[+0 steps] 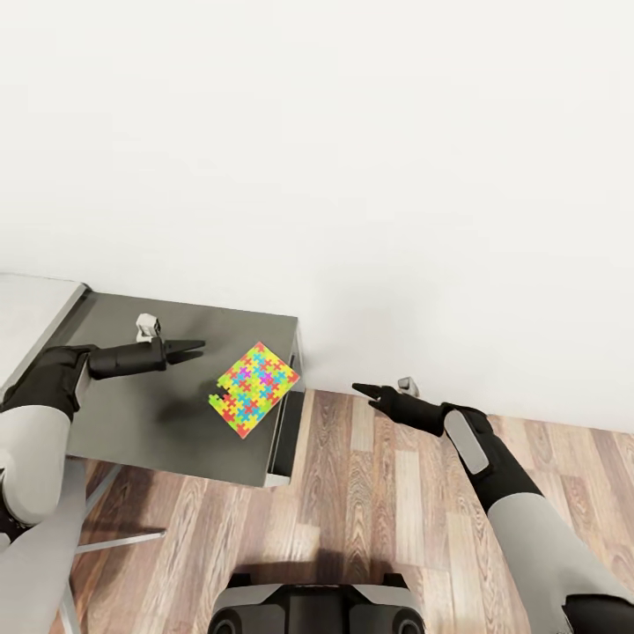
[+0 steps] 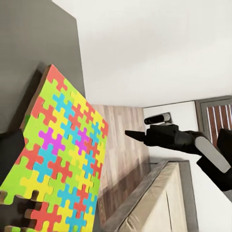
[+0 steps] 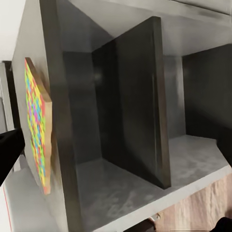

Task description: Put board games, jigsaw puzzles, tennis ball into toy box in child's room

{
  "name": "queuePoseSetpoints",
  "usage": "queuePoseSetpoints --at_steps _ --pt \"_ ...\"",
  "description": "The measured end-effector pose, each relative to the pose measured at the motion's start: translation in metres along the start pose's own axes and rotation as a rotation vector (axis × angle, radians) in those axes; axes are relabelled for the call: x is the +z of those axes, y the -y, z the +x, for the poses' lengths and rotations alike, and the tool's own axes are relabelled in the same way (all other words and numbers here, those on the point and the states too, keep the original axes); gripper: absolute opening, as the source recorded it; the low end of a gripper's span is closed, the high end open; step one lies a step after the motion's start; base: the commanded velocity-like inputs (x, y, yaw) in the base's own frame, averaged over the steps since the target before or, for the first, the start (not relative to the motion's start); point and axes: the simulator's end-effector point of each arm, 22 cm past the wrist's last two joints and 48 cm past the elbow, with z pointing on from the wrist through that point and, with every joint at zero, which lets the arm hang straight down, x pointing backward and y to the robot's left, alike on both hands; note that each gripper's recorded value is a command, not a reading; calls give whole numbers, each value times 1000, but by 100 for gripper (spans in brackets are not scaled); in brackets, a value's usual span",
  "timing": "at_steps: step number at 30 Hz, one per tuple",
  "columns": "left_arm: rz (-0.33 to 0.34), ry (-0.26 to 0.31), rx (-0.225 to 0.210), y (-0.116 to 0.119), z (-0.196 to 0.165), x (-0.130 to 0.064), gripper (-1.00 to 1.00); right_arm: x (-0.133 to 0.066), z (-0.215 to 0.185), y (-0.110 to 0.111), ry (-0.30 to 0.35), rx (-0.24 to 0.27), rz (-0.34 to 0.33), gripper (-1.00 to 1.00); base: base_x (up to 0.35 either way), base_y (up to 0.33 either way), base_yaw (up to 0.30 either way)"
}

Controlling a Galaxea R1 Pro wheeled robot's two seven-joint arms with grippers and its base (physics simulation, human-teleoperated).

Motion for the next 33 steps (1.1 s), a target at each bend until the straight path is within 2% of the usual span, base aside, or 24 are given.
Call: queuePoseSetpoints --at_steps 2,11,16,20,26,33 --pt "2 -3 0 1 1 2 100 0 0 2 -1 4 3 100 0 18 0" --pt "42 -53 8 14 14 33 100 11 -6 11 -6 32 27 100 0 29 0" --pt "45 -60 9 15 15 37 100 17 -2 19 -25 -5 62 100 0 109 0" --pt "44 -60 7 15 15 36 100 21 6 18 -53 -34 66 100 0 32 0" --pt "44 -60 1 15 15 36 100 29 18 5 -86 -63 31 100 0 8 0" --pt "39 -57 10 16 12 34 100 42 39 -26 -136 -91 -64 100 0 1 0"
